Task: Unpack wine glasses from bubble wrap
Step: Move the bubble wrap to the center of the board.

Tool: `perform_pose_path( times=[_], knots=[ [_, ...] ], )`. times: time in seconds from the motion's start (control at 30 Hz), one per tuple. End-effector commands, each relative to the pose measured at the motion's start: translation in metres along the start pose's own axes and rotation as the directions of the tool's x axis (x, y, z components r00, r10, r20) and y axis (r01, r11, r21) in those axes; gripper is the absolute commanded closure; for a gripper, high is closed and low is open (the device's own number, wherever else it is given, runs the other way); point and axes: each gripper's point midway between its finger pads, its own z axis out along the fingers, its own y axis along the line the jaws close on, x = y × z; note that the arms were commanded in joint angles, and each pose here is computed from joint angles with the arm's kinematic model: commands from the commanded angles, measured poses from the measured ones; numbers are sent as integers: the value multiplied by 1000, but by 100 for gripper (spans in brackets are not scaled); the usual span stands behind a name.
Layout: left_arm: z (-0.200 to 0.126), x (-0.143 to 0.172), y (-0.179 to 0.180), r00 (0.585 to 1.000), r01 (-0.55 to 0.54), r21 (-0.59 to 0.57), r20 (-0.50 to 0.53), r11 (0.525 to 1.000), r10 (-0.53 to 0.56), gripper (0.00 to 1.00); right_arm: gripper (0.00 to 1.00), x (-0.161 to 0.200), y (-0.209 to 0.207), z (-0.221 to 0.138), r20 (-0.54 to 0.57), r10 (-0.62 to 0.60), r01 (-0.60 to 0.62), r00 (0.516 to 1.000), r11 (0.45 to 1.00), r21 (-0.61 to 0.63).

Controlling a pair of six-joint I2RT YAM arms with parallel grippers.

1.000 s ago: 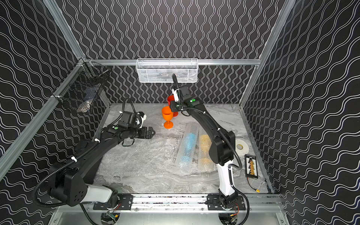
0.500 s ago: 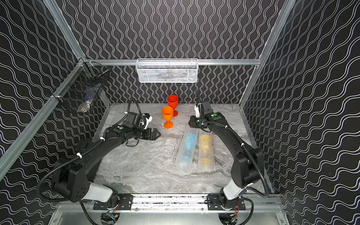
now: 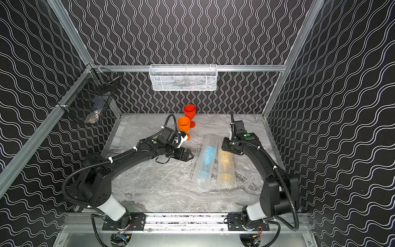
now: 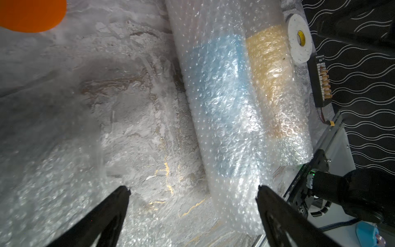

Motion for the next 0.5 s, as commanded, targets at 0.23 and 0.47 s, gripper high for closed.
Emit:
perform_pose_path(
  times=[0.23, 0.47],
  knots=[
    [15, -15, -21, 998, -58, 46, -11, 997, 58, 3, 48, 12, -17, 27, -181, 10, 7, 983, 996, 90],
    [20, -5, -14, 998, -54, 24, -43, 998, 55, 2, 47, 30, -24, 44, -266, 19, 21, 964, 989, 145]
  ],
)
